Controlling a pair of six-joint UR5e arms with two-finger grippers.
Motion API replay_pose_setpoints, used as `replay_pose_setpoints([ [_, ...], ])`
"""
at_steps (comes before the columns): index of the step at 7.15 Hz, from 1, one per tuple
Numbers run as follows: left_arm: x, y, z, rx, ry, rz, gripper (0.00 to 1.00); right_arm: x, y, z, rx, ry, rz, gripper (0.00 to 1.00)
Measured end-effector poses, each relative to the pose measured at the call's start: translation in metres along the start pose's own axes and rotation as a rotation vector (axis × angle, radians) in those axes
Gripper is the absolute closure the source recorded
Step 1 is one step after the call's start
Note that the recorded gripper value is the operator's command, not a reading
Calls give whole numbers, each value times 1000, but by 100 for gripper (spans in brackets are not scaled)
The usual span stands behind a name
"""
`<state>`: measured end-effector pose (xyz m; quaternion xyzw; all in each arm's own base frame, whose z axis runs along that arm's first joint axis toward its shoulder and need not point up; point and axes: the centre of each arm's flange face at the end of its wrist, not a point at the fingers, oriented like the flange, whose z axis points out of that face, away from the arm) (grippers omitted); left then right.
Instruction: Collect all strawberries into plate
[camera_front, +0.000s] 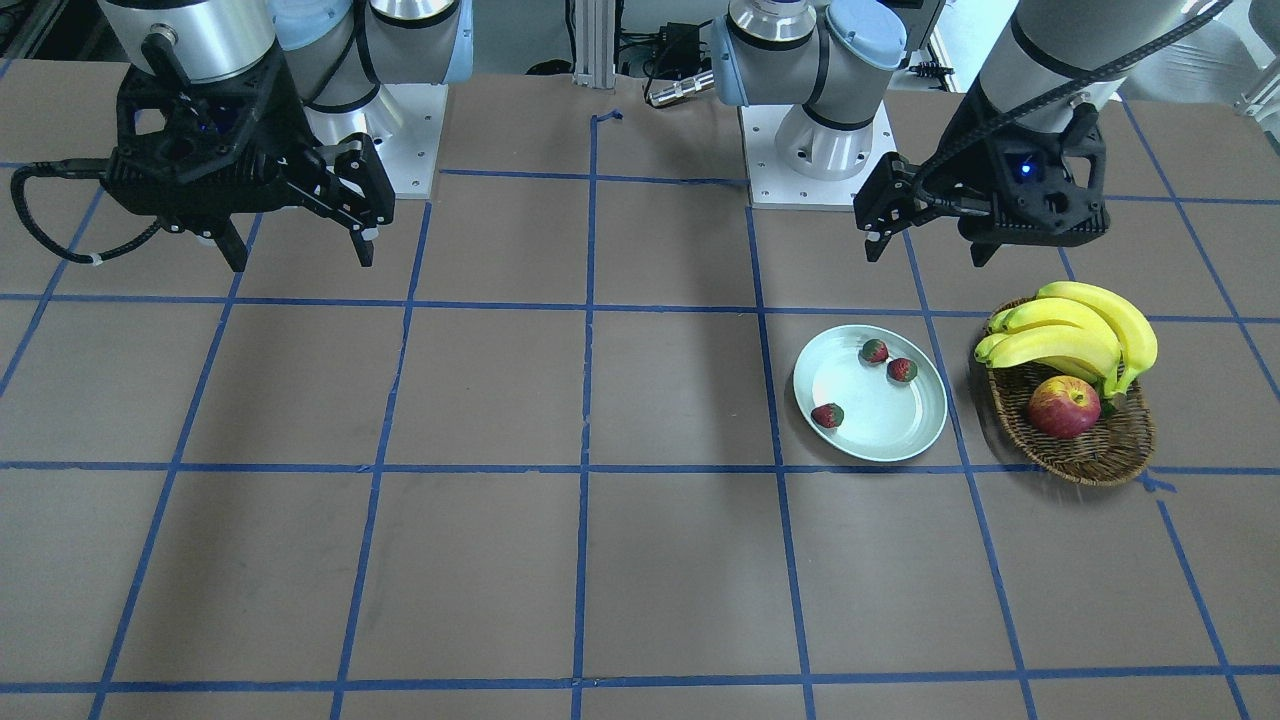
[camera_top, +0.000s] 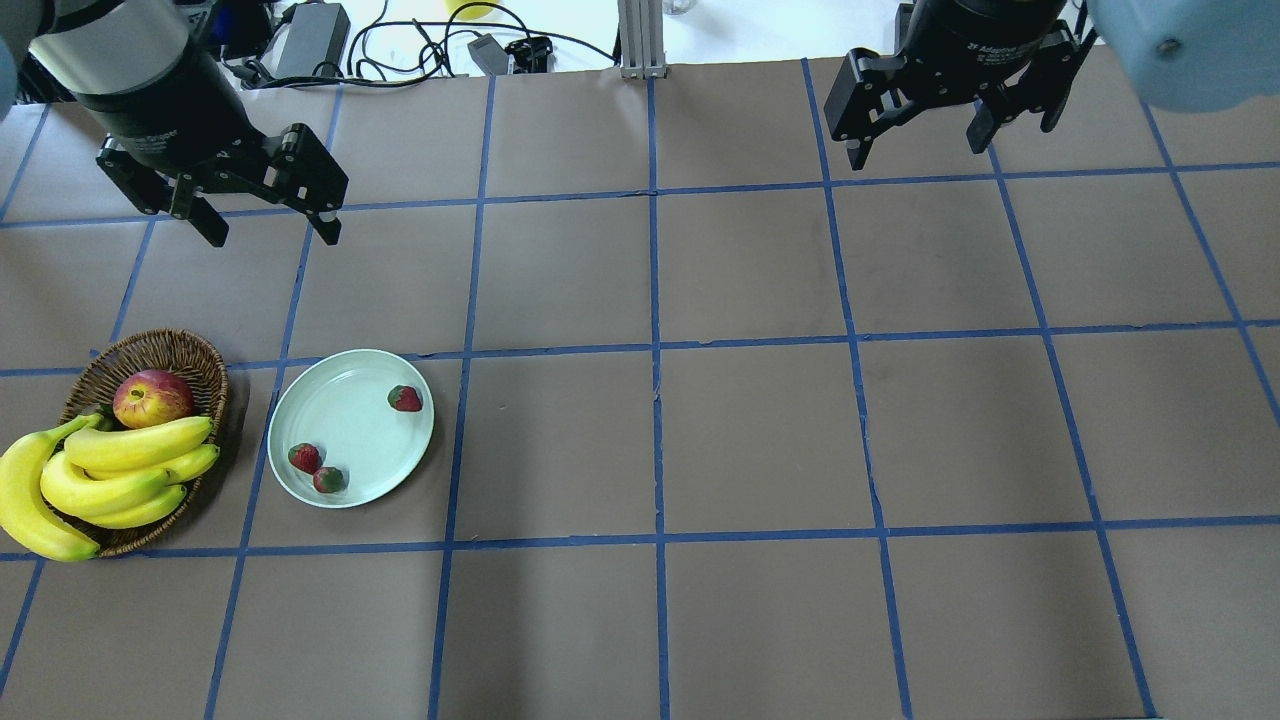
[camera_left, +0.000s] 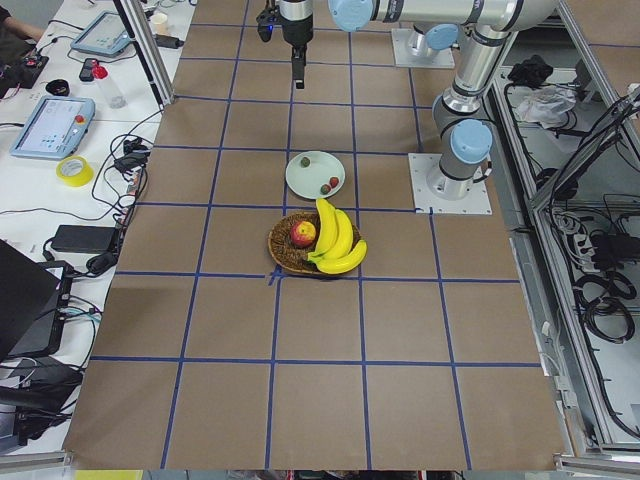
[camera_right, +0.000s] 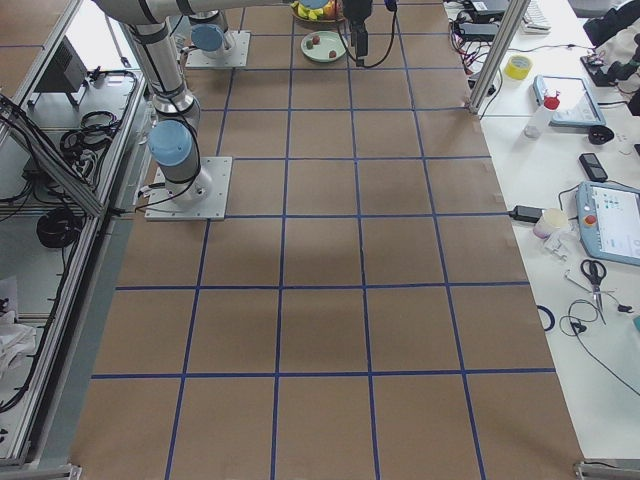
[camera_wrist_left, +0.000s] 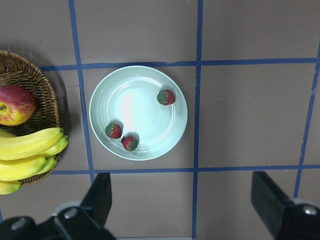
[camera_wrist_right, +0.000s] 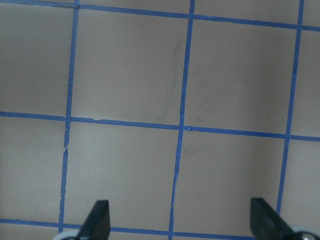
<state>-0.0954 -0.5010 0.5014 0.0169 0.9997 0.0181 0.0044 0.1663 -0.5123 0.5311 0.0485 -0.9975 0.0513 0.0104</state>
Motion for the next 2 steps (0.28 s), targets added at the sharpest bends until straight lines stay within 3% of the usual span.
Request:
replay_pose_setpoints([
  [2, 6, 4, 6, 8, -3, 20, 0, 0, 0, 0, 1, 0, 0, 0],
])
